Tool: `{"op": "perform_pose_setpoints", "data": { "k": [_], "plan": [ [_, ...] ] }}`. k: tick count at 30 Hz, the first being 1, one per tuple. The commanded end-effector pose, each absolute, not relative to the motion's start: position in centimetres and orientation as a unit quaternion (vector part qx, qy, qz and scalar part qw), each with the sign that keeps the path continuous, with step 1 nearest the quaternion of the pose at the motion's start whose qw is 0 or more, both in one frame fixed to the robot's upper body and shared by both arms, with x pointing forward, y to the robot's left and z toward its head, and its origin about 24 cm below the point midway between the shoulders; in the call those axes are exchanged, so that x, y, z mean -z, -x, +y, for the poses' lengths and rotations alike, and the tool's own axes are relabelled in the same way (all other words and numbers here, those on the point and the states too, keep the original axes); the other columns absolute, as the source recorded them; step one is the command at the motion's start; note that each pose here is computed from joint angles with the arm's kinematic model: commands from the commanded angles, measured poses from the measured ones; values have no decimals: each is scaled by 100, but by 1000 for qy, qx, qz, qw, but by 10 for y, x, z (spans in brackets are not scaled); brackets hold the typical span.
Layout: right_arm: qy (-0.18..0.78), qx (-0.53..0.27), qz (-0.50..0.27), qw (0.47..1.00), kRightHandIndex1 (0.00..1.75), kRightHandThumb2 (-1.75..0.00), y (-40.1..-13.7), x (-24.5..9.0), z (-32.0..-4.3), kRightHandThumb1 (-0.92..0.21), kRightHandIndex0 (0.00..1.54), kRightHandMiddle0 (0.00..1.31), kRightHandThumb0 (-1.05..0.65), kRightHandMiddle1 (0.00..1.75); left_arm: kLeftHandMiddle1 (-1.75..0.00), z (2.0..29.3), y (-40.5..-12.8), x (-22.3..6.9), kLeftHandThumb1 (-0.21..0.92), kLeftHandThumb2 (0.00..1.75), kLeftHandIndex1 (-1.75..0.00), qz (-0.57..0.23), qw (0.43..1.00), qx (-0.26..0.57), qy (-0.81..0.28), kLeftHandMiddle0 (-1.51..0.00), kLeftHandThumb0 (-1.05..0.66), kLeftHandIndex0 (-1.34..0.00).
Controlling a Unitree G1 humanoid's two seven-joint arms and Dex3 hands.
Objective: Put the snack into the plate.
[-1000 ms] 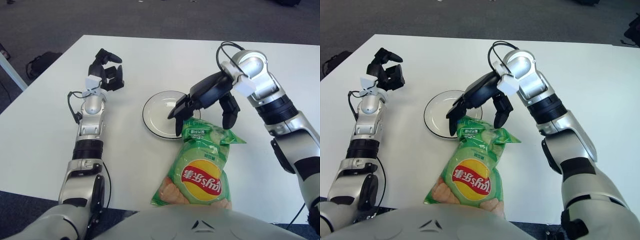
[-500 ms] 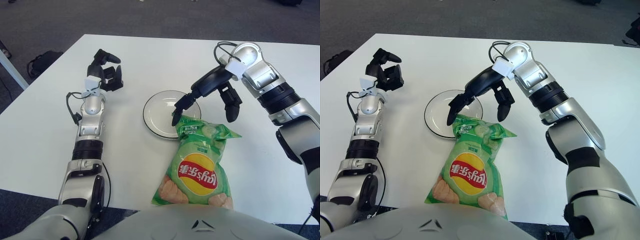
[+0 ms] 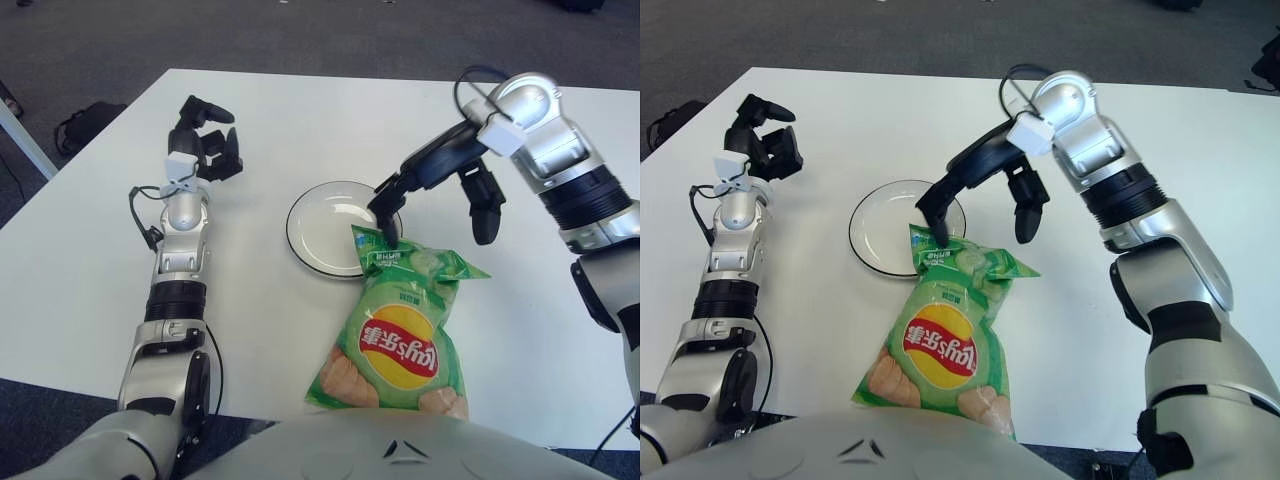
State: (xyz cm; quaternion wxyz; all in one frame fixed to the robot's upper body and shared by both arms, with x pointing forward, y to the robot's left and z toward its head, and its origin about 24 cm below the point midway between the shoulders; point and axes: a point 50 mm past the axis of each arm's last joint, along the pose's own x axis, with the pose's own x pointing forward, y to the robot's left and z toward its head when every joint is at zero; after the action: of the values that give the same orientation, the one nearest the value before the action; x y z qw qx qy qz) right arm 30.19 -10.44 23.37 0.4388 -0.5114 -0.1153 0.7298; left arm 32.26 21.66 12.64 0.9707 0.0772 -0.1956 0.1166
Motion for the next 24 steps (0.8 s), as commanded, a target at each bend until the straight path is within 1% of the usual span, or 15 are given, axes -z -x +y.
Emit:
{"op": "perform_pose_setpoints", "data": {
  "k": [1, 5, 7, 9, 12, 16, 20, 24],
  "plan": [
    [540, -702, -125, 448, 170, -101, -300, -240, -110, -40, 24, 66, -45, 150, -175, 221, -319, -129, 56, 101, -175, -208, 966, -131, -80, -111, -41, -43],
    [538, -698, -126, 457, 174, -103, -302, -242, -111, -38, 35, 71, -46, 148, -175, 222, -319, -129, 56, 101, -175, -208, 966, -136, -74, -111, -41, -43],
    [526, -701, -118, 467, 174, -109, -304, -242, -113, -34, 46, 73, -47, 149, -175, 223, -318, -129, 56, 101, -175, -208, 965, -139, -72, -111, -41, -43],
    [517, -705, -110, 473, 174, -118, -306, -240, -115, -31, 54, 73, -48, 155, -175, 223, -318, -129, 56, 101, -175, -208, 965, -141, -71, -111, -41, -43],
    [511, -710, -109, 472, 175, -125, -306, -240, -115, -28, 60, 72, -49, 159, -175, 223, -318, -130, 55, 102, -175, -209, 965, -142, -71, -110, -41, -43],
    [493, -728, -103, 466, 175, -114, -305, -240, -116, -30, 51, 76, -48, 149, -175, 224, -317, -130, 55, 102, -175, -213, 964, -145, -72, -109, -41, -43],
    [462, -754, -87, 459, 175, -108, -305, -238, -115, -31, 48, 81, -49, 140, -175, 224, -316, -130, 55, 102, -175, -216, 963, -146, -73, -108, -41, -43],
    [489, -748, -89, 440, 175, -106, -302, -241, -121, -31, 48, 84, -49, 136, -175, 225, -315, -131, 55, 102, -175, -220, 961, -147, -74, -109, -41, -43]
  ]
}}
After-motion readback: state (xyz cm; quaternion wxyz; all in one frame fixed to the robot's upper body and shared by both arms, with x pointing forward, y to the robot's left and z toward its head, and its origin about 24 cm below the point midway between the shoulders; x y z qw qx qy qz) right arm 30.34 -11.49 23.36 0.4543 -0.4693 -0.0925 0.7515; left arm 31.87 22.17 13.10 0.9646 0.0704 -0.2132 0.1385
